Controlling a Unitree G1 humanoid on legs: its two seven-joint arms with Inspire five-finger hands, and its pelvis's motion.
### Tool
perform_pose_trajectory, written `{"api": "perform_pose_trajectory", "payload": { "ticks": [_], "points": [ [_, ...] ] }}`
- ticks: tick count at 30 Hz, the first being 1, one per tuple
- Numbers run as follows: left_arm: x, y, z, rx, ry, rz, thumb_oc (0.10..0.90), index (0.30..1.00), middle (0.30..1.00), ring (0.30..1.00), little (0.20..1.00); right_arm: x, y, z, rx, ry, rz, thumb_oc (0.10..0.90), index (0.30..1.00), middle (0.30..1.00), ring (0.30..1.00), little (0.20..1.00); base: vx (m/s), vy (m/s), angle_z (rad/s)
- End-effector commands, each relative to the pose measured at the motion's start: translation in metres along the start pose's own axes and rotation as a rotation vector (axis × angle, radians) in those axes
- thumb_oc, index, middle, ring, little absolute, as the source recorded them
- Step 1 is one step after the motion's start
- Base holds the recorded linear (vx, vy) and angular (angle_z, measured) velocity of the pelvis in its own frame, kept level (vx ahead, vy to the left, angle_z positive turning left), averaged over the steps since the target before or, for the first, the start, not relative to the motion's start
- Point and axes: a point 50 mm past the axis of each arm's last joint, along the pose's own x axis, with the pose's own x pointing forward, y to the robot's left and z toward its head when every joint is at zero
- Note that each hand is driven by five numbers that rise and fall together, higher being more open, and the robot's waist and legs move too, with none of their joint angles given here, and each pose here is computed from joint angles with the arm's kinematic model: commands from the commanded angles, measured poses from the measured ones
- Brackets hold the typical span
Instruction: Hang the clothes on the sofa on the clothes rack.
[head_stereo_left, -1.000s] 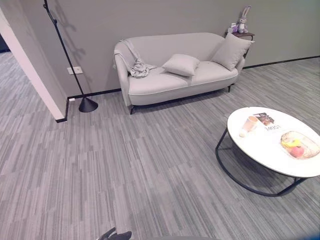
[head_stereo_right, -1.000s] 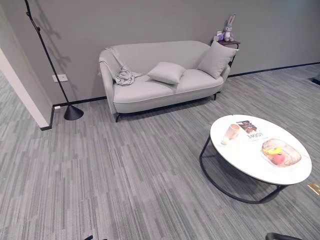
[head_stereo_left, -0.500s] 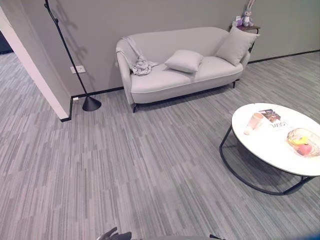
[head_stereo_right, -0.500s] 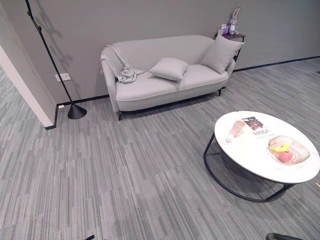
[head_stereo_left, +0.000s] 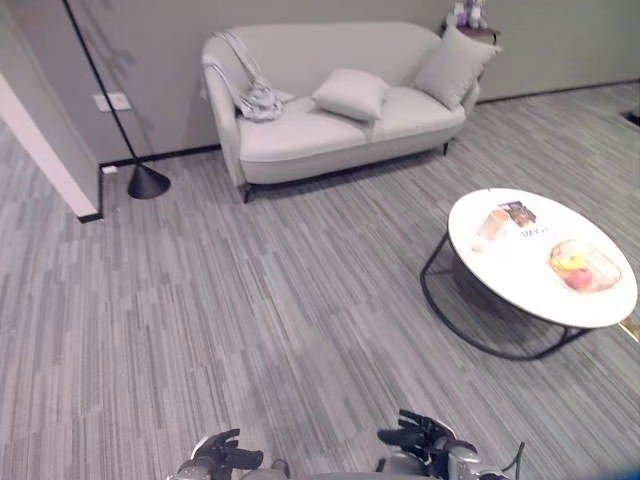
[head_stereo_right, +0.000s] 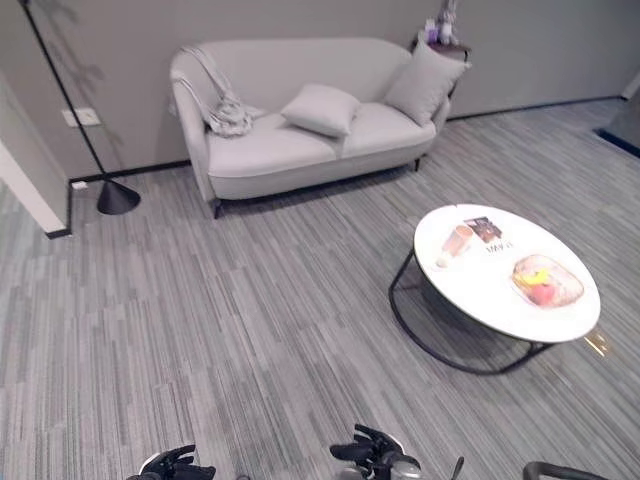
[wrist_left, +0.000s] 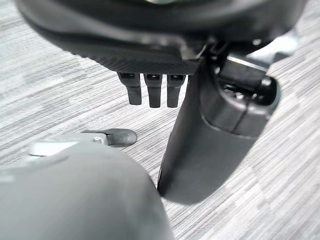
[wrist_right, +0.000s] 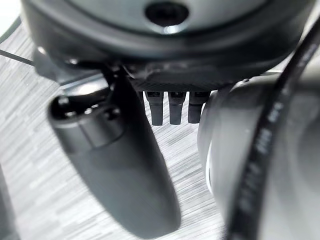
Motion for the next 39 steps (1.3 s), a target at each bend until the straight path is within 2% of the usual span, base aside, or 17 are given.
{"api": "perform_pose_trajectory", "payload": {
  "ticks": [1, 2, 10, 17, 18, 21, 24, 29, 30, 34, 39],
  "points": [
    [-0.002, -0.021, -0.018, 0.097, 0.074, -0.075, 0.800, 0.900, 0.900, 0.900, 0.900, -0.004, 0.000, -0.027, 0.154, 0.086, -0.004, 0.800, 0.900, 0.900, 0.900, 0.900, 0.57, -0.172, 0.08],
    [-0.001, -0.023, -0.013, 0.125, 0.068, -0.077, 0.800, 0.900, 0.900, 0.900, 0.900, -0.004, -0.001, -0.031, 0.268, 0.089, -0.009, 0.800, 0.900, 0.900, 0.900, 0.900, 0.35, -0.089, 0.08],
    [-0.002, -0.024, -0.019, 0.097, 0.084, -0.070, 0.800, 0.900, 0.900, 0.900, 0.900, -0.016, -0.032, -0.056, 0.342, 0.175, -0.125, 0.800, 0.900, 0.900, 0.900, 0.900, 0.46, -0.187, 0.37],
    [0.002, -0.025, 0.004, 0.063, -0.002, -0.067, 0.800, 0.900, 0.900, 0.900, 0.900, -0.014, -0.036, -0.046, 0.157, 0.161, -0.126, 0.800, 0.900, 0.900, 0.900, 0.900, 0.44, -0.334, 0.29],
    [0.003, -0.026, 0.021, 0.080, -0.060, -0.061, 0.800, 0.900, 0.900, 0.900, 0.900, -0.010, -0.035, -0.030, 0.094, 0.130, -0.123, 0.800, 0.900, 0.900, 0.900, 0.900, 0.31, -0.223, 0.17],
    [0.004, -0.024, 0.033, 0.040, -0.104, -0.046, 0.800, 0.900, 0.900, 0.900, 0.900, -0.005, -0.030, -0.008, -0.007, 0.069, -0.097, 0.800, 0.900, 0.900, 0.900, 0.900, 0.38, -0.095, 0.04],
    [0.002, -0.011, 0.010, -0.053, -0.017, 0.004, 0.800, 0.900, 0.900, 0.900, 0.900, -0.002, -0.018, 0.000, -0.069, 0.032, -0.048, 0.800, 0.900, 0.900, 0.900, 0.900, 0.61, 0.029, 0.01],
    [-0.007, -0.001, -0.039, -0.181, 0.152, 0.040, 0.800, 0.900, 0.900, 0.900, 0.900, -0.003, 0.000, -0.024, -0.147, 0.140, 0.013, 0.800, 0.900, 0.900, 0.900, 0.900, 0.54, 0.070, -0.32],
    [-0.014, 0.005, -0.064, -0.225, 0.225, 0.063, 0.800, 0.900, 0.900, 0.900, 0.900, -0.005, 0.007, -0.042, -0.147, 0.195, 0.051, 0.800, 0.900, 0.900, 0.900, 0.900, 0.76, 0.198, -1.04],
    [-0.024, 0.005, -0.090, -0.263, 0.304, 0.070, 0.800, 0.900, 0.900, 0.900, 0.900, -0.015, -0.004, -0.072, -0.070, 0.290, 0.028, 0.800, 0.900, 0.900, 0.900, 0.900, 0.58, 0.236, -0.33],
    [-0.014, 0.008, -0.064, -0.135, 0.233, 0.061, 0.800, 0.900, 0.900, 0.900, 0.900, -0.014, -0.018, -0.062, -0.124, 0.267, -0.019, 0.800, 0.900, 0.900, 0.900, 0.900, 0.50, 0.297, 0.27]
  ]
}}
